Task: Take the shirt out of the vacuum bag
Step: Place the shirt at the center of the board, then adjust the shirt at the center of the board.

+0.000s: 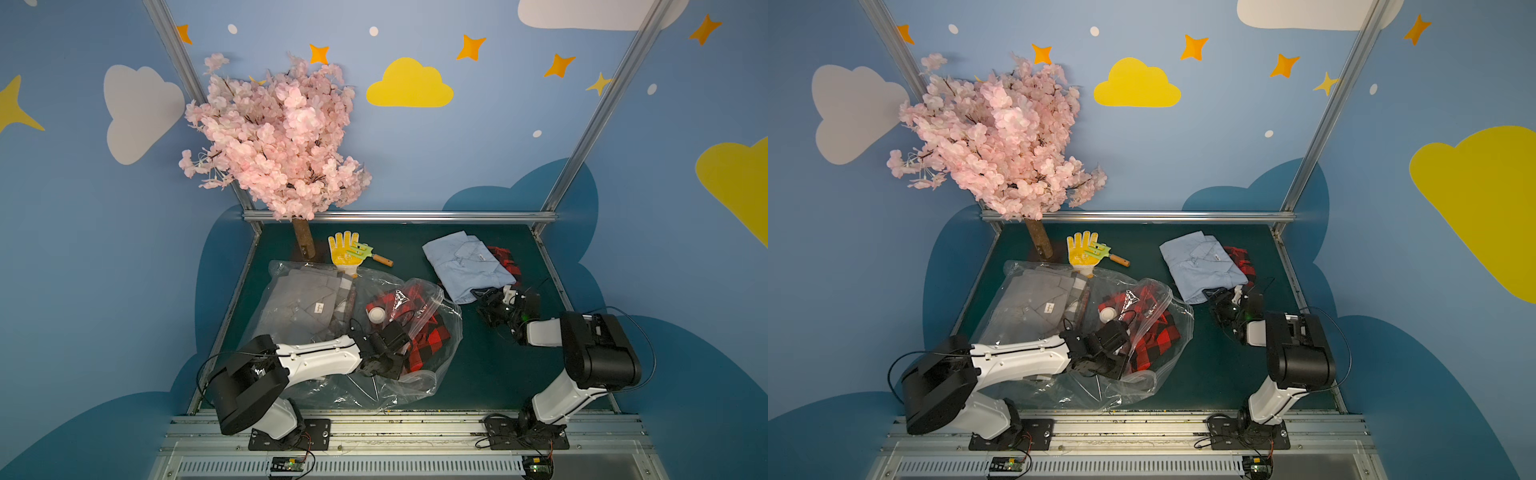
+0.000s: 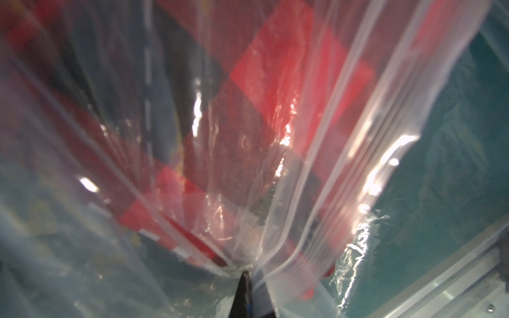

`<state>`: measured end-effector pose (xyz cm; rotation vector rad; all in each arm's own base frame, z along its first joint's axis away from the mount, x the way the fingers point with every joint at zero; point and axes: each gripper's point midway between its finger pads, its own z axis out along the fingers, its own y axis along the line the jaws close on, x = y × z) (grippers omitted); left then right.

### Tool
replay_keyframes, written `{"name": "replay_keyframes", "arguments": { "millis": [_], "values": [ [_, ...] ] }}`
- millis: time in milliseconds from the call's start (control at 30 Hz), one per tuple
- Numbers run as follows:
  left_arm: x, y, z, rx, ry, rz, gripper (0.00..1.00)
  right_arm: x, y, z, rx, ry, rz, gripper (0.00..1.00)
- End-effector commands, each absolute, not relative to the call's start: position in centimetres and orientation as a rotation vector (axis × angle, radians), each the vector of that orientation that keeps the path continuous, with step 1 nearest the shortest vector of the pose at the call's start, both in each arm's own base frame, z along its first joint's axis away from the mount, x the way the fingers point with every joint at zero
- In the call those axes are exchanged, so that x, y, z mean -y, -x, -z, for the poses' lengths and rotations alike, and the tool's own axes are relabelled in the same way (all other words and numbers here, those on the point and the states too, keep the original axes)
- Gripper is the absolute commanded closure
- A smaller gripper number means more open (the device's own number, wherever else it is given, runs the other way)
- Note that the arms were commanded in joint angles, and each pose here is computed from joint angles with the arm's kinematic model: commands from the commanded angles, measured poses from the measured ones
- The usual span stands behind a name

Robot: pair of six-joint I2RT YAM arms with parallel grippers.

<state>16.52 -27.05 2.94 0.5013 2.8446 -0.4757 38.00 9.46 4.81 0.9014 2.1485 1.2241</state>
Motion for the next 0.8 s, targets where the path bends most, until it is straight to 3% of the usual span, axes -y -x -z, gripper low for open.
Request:
{"name": "replay_keyframes", "arguments": {
  "millis": [0, 167, 500, 767],
  "values": [
    [26.8, -15.5, -2.6, -2.876, -0.536, 0.485, 0.95, -9.4, -40.0, -5.7, -2.054, -0.899, -1.227, 0.22],
    [26.7, -15.4, -2.6, -2.877, -0.535, 0.483, 0.95, -10.2, -40.3, -6.2, -2.027, -0.885, -1.290, 0.25],
    [26.6, -15.2, -2.3, -2.884, -0.545, 0.481, 0.96, -10.9, -36.6, -7.1, -2.044, -0.852, -1.301, 0.27],
    [26.8, -15.2, -2.3, -2.884, -0.554, 0.489, 0.96, -11.1, -38.3, -8.1, -2.047, -0.805, -1.288, 0.26]
  ]
}}
